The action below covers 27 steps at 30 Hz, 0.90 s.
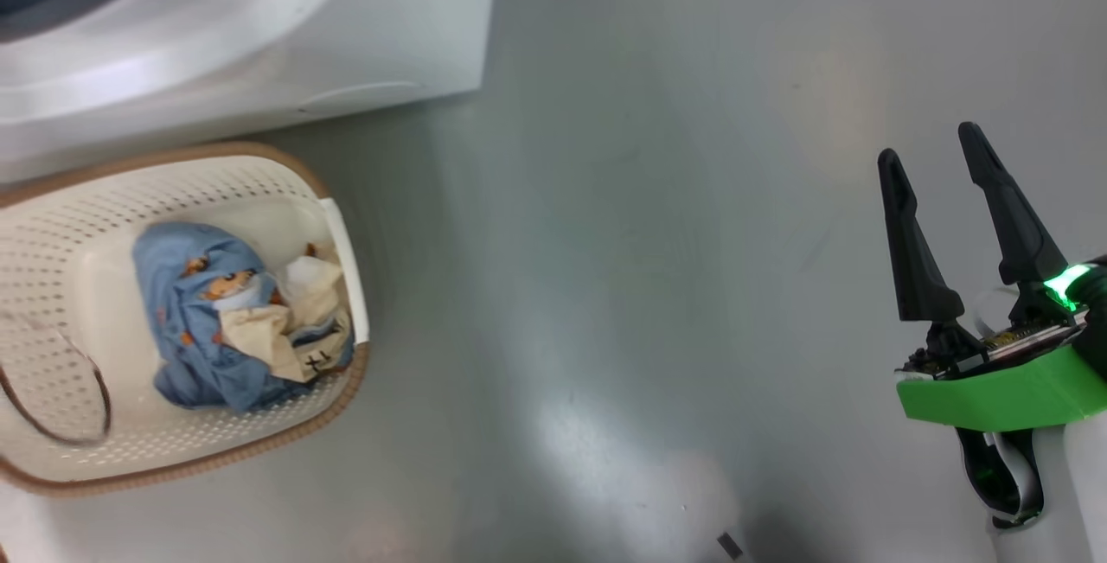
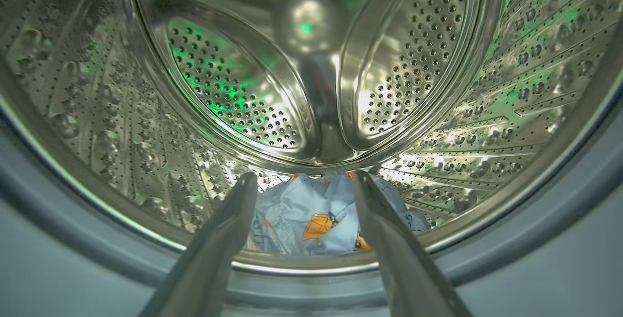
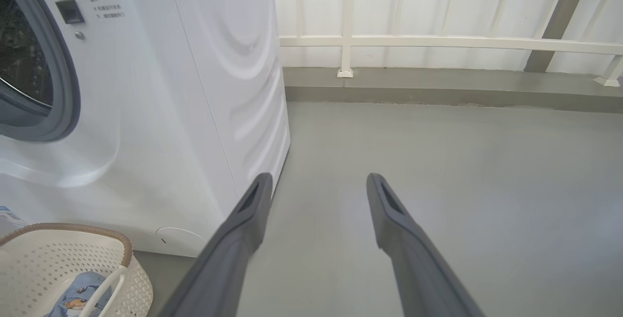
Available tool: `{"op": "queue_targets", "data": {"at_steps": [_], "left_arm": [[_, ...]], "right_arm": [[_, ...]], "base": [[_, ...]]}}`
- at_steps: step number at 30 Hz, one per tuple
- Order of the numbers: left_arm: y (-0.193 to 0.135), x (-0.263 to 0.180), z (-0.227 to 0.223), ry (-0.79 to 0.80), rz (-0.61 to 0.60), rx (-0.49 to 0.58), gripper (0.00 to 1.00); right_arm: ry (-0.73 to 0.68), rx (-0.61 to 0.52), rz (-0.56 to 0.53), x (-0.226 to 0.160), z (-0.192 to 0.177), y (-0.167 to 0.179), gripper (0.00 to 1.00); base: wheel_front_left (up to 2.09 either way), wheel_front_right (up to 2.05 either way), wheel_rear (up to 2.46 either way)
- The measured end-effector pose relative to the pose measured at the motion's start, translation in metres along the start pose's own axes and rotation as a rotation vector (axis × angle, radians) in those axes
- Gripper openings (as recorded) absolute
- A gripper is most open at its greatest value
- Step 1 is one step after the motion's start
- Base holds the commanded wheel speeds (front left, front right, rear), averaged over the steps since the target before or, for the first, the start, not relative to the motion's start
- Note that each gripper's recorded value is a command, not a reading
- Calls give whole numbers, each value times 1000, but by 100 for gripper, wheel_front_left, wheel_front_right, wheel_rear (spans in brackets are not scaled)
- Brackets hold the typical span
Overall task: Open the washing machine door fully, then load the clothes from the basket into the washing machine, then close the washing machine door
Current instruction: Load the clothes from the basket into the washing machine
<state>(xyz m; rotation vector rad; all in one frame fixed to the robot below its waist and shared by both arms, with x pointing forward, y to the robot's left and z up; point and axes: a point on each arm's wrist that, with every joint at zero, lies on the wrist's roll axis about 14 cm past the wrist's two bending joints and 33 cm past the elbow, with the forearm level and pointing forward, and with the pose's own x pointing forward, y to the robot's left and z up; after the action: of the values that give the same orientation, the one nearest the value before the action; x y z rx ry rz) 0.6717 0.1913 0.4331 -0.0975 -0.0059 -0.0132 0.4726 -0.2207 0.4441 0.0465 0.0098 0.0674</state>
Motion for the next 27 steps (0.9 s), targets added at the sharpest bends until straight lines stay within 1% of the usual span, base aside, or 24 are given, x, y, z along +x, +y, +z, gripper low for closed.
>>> {"op": "queue_targets", "data": {"at_steps": [3,5,9,19,27], "left_arm": [[4,-24,9,-28,16,-1,100],[7,-42,20,-66,42,-20,100],[9,-85,37,-118,71,-33,100],[6,-188,46,-87,129,19,100],[2,-248,55,-61,140,37,100]], "right_arm": [[-14,7,14,-1,6,6,100],[-26,7,24,-2,11,9,100],[-42,10,39,-6,20,15,100],[-66,1,75,-26,40,26,100],[-67,6,98,-51,49,35,100]], "base": [[0,0,0],[0,0,0],[0,0,0],[0,0,0],[0,0,0]]}}
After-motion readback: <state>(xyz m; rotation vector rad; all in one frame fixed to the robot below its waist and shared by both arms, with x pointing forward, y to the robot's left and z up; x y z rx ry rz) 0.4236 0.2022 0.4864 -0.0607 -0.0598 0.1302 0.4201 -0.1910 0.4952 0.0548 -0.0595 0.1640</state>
